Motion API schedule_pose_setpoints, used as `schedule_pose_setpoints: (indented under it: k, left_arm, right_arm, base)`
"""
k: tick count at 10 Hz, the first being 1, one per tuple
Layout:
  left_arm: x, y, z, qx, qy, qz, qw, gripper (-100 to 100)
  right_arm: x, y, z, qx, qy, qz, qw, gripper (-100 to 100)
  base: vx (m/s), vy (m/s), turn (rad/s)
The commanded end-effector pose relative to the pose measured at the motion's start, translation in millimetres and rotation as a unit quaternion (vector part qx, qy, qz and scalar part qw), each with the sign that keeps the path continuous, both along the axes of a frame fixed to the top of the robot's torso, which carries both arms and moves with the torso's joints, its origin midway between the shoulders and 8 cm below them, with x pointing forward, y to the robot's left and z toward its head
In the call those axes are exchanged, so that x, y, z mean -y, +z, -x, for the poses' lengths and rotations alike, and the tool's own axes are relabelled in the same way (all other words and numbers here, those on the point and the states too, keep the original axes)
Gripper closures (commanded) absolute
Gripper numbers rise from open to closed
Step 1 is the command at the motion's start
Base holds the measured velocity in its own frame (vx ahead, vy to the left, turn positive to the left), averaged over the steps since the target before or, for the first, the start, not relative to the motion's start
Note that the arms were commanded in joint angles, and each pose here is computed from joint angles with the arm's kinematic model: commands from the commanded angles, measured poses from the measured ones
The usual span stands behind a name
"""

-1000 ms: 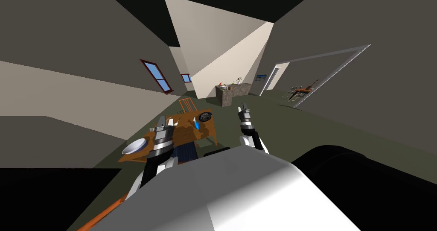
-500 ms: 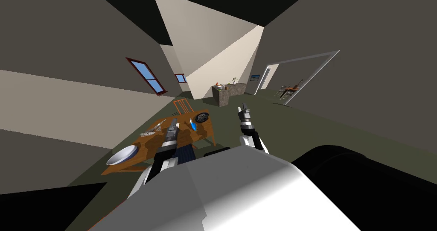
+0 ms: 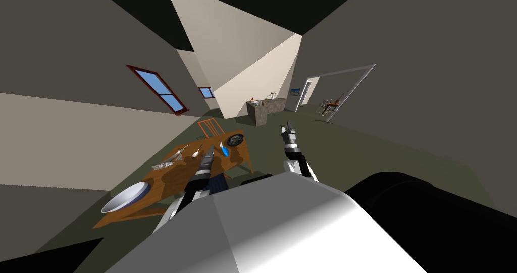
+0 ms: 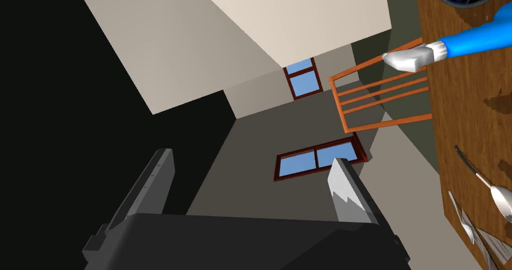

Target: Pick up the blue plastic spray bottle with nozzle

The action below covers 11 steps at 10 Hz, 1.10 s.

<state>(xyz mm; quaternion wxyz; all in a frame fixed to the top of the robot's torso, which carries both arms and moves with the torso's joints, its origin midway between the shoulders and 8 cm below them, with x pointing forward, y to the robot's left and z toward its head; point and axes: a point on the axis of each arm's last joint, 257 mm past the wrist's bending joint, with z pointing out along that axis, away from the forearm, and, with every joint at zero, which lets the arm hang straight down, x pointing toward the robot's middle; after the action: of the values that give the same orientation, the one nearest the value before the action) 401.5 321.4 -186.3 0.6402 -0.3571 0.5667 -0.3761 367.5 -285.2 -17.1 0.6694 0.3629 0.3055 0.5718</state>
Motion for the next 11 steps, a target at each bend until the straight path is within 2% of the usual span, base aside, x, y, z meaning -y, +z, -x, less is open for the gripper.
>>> schedule_pose_setpoints:
  k: [1,2,4,7,8,10,11]
  left_arm:
    - [-7.3,-31,-3,-0.042,0.008,-0.011,0.9990,-100]
    - [-8.1,-33,-3,-0.046,0.010,-0.011,0.9989,-100]
    - [-22.5,-74,1,-0.103,0.023,-0.027,0.9940,-100]
    - [-47.1,-128,12,-0.181,0.040,-0.059,0.9810,-100]
    - [-48.2,-131,13,-0.184,0.041,-0.059,0.9803,-100]
    - [-68.6,-163,24,-0.232,0.050,-0.086,0.9676,-100]
    - [-68.6,-163,24,-0.232,0.050,-0.086,0.9676,-100]
  right_arm:
    - [0,0,0,0.000,0.000,0.000,1.0000,0]
    - [0,0,0,0.000,0.000,0.000,1.0000,0]
    - [0,0,0,0.000,0.000,0.000,1.0000,0]
    - [0,0,0,0.000,0.000,0.000,1.0000,0]
    - [0,0,0,0.000,0.000,0.000,1.0000,0]
    - [0,0,0,0.000,0.000,0.000,1.0000,0]
    - [0,0,0,0.000,0.000,0.000,1.0000,0]
  base:
    - [-0.006,-0.014,-0.214]
    - [-0.005,-0.007,-0.055]
    - [-0.003,-0.015,-0.144]
    - [0.000,-0.024,-0.202]
    - [0.006,-0.014,-0.082]
    - [0.012,-0.022,-0.145]
    - [0.010,-0.020,-0.073]
